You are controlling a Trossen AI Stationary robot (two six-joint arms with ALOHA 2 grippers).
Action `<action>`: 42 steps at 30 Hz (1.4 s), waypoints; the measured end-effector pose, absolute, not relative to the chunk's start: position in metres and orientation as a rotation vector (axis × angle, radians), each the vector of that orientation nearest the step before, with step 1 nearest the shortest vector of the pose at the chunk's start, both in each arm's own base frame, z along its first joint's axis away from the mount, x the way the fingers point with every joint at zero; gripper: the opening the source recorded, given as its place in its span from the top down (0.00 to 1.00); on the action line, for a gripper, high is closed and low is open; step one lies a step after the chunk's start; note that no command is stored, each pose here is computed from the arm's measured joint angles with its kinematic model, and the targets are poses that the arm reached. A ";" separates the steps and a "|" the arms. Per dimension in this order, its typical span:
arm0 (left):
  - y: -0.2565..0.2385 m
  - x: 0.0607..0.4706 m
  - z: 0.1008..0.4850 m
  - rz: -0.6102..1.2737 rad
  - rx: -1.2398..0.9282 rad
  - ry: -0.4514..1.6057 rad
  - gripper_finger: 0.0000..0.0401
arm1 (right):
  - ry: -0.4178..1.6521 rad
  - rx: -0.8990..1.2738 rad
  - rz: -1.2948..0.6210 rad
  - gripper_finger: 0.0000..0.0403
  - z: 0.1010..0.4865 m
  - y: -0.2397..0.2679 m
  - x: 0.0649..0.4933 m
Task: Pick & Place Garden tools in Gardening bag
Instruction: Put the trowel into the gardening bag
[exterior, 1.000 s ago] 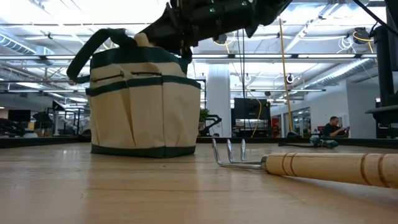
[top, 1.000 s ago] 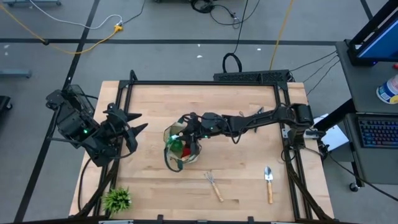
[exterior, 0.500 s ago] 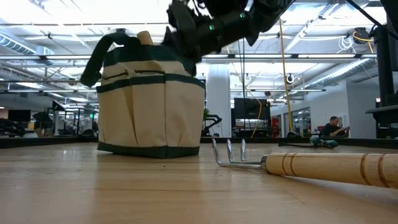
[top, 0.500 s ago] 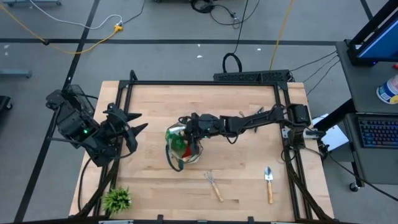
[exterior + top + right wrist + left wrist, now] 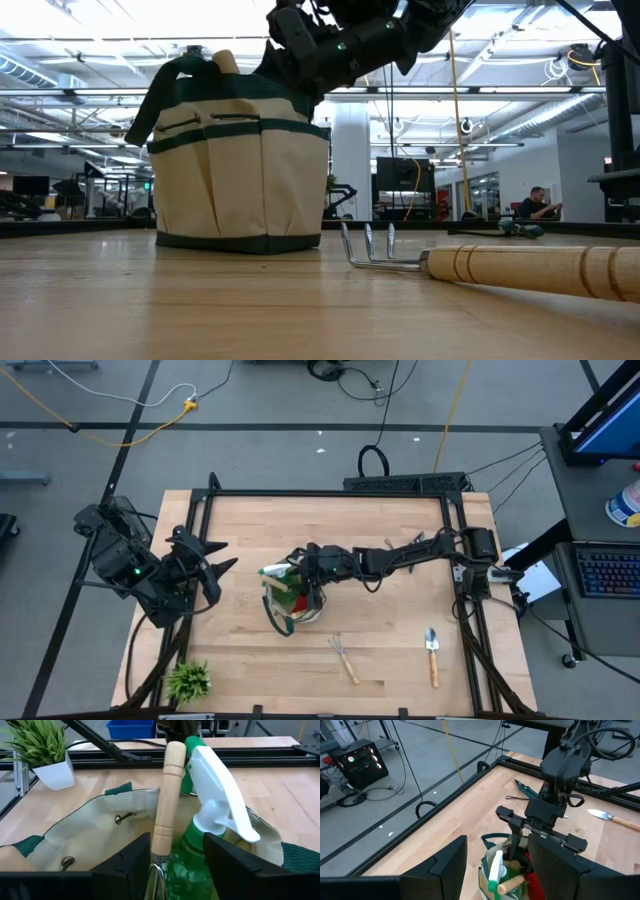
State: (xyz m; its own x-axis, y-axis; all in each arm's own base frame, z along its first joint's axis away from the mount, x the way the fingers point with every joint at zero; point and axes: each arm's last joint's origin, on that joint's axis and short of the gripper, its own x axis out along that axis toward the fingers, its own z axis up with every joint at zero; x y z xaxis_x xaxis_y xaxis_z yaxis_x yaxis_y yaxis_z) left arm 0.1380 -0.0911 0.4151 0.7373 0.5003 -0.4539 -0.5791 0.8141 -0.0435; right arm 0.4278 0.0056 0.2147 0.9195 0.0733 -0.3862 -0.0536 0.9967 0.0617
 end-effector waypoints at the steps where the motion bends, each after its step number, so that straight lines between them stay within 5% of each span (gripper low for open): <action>1: -0.091 0.138 0.415 0.596 -0.187 0.443 0.46 | 0.399 0.048 0.055 0.55 0.215 0.006 0.428; 15: -0.091 0.138 0.415 0.592 -0.165 0.449 0.46 | 0.323 -0.015 0.078 0.52 0.271 0.010 0.402; 31: -0.091 0.138 0.415 0.594 -0.157 0.444 0.46 | 0.687 -0.162 0.262 0.51 0.314 0.057 0.312; 42: -0.094 0.138 0.412 0.514 -0.166 0.563 0.46 | 0.945 -0.349 0.475 0.51 0.306 0.099 0.264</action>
